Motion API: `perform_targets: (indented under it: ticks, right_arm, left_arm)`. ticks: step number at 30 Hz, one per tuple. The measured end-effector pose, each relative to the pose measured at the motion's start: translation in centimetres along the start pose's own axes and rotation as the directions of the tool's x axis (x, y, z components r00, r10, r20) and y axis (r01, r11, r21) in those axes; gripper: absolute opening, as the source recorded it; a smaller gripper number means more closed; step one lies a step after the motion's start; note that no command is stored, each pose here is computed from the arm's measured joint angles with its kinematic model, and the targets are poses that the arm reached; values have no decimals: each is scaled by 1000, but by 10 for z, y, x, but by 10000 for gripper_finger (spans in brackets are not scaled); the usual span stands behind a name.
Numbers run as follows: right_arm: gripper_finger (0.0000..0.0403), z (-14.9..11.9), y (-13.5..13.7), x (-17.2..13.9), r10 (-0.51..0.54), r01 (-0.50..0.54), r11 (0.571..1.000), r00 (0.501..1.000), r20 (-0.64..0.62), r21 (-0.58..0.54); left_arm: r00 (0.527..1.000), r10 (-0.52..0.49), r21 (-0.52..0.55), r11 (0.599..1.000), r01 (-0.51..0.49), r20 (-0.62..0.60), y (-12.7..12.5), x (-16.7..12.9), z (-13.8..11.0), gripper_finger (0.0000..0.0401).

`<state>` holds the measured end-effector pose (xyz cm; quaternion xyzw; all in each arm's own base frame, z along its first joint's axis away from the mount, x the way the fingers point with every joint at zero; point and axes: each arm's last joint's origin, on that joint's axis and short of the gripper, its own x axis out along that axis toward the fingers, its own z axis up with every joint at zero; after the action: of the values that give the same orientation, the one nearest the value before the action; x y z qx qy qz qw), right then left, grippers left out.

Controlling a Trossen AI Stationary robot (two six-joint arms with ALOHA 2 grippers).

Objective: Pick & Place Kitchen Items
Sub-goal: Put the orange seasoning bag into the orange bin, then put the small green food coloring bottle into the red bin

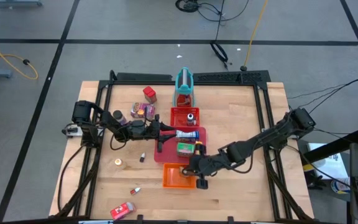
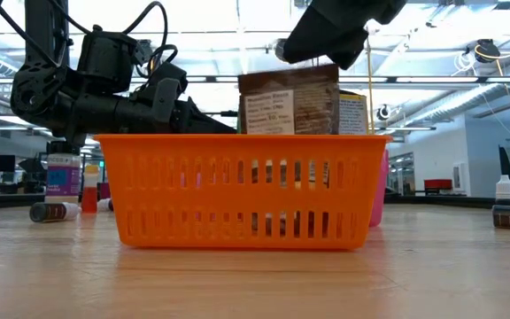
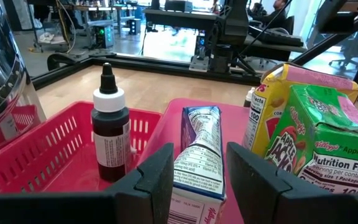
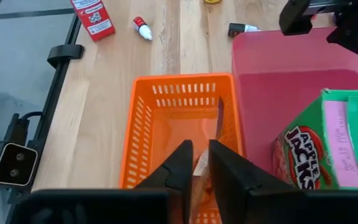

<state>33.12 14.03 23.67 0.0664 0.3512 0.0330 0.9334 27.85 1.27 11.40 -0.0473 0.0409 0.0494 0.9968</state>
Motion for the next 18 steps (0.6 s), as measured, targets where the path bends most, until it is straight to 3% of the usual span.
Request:
perform_targets:
  ticks: [8, 18]
  right_arm:
    - [95, 3, -8, 2, -21, 21, 1000, 1000, 6, -21]
    - [79, 7, -12, -12, -81, 82, 995, 996, 30, -62]
  left_arm:
    - [1000, 0, 0, 1000, 0, 0, 0, 0, 0, 147]
    - [1000, 0, 2, 1000, 0, -1, 0, 0, 0, 147]
